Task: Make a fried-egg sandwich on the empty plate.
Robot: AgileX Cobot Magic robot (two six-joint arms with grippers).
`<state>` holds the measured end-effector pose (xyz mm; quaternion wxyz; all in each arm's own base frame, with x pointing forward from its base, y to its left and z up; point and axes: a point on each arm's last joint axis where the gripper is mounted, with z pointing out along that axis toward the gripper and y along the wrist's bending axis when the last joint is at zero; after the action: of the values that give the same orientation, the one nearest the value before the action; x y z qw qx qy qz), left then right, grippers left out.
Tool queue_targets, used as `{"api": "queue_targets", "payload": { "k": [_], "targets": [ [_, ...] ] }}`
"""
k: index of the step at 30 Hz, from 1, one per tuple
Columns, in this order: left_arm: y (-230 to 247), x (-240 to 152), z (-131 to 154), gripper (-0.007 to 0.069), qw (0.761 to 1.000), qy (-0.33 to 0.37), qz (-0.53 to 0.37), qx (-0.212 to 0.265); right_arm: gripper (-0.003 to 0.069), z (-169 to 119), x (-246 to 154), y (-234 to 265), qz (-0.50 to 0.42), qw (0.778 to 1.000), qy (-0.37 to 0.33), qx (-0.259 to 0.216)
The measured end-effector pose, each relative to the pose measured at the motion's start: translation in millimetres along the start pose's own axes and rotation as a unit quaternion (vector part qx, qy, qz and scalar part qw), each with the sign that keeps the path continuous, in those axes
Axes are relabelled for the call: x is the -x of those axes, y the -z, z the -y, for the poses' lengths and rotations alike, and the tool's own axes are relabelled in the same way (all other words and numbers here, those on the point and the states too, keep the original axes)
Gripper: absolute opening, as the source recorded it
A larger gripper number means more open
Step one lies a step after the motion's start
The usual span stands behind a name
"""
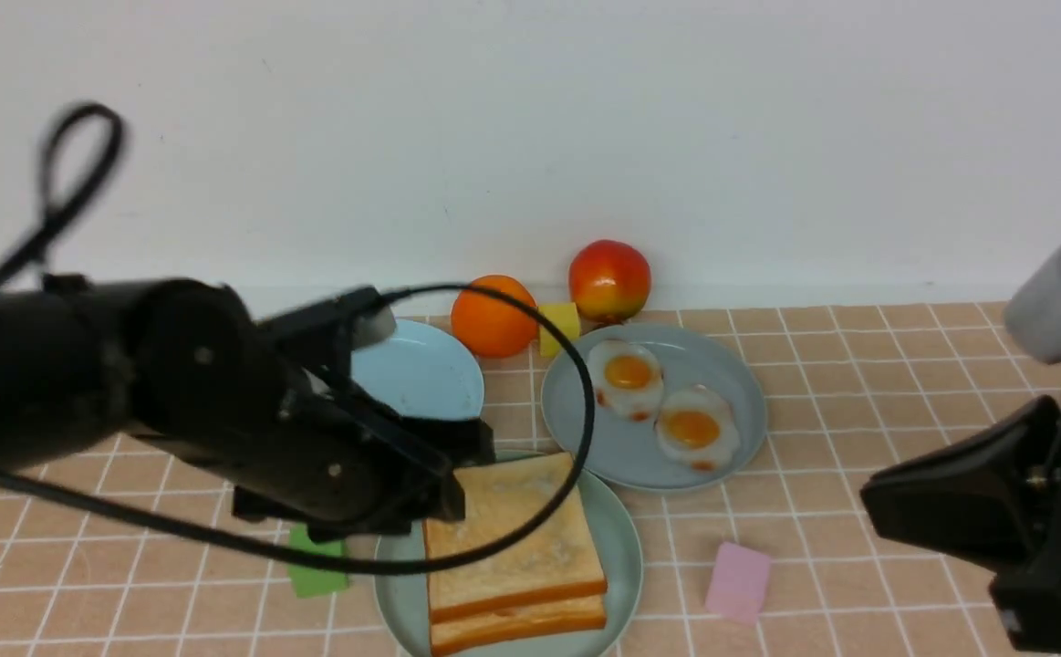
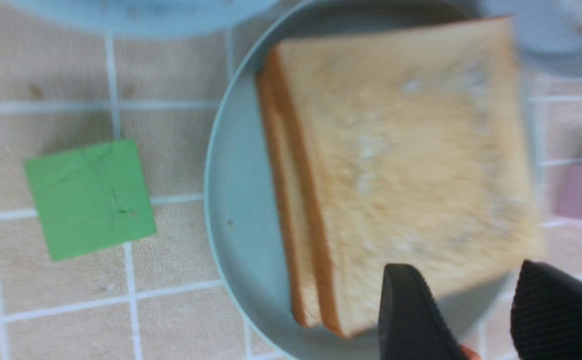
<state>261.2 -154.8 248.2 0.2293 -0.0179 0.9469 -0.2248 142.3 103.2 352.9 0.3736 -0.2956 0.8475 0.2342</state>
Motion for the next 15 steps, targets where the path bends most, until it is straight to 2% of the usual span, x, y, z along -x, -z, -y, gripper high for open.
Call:
{"api": "queue_targets", "payload": {
  "k": [2, 8, 9, 11, 15],
  "targets": [
    [9, 0, 2, 0.0293, 1.000, -0.010, 0.006, -0.004, 0.0059, -1, -1, 4, 0.004, 1.000, -0.007, -0.001],
    [78, -13, 10, 0.0181, 0.998, -0.050, 0.034, -0.036, 0.0068, -12, -26, 35, 0.073, 0.997, -0.008, -0.012],
    [108, -26, 9, 0.0126, 0.996, -0.058, 0.051, -0.054, 0.0070, -15, -42, 44, 0.113, 0.993, -0.004, -0.022],
    [119, -32, 8, 0.0105, 0.995, -0.060, 0.057, -0.061, 0.0071, -15, -49, 47, 0.132, 0.991, -0.003, -0.027],
    [159, -76, -9, -0.0002, 0.991, -0.061, 0.074, -0.098, 0.0075, -19, -92, 57, 0.202, 0.979, 0.005, -0.040]
  ]
}}
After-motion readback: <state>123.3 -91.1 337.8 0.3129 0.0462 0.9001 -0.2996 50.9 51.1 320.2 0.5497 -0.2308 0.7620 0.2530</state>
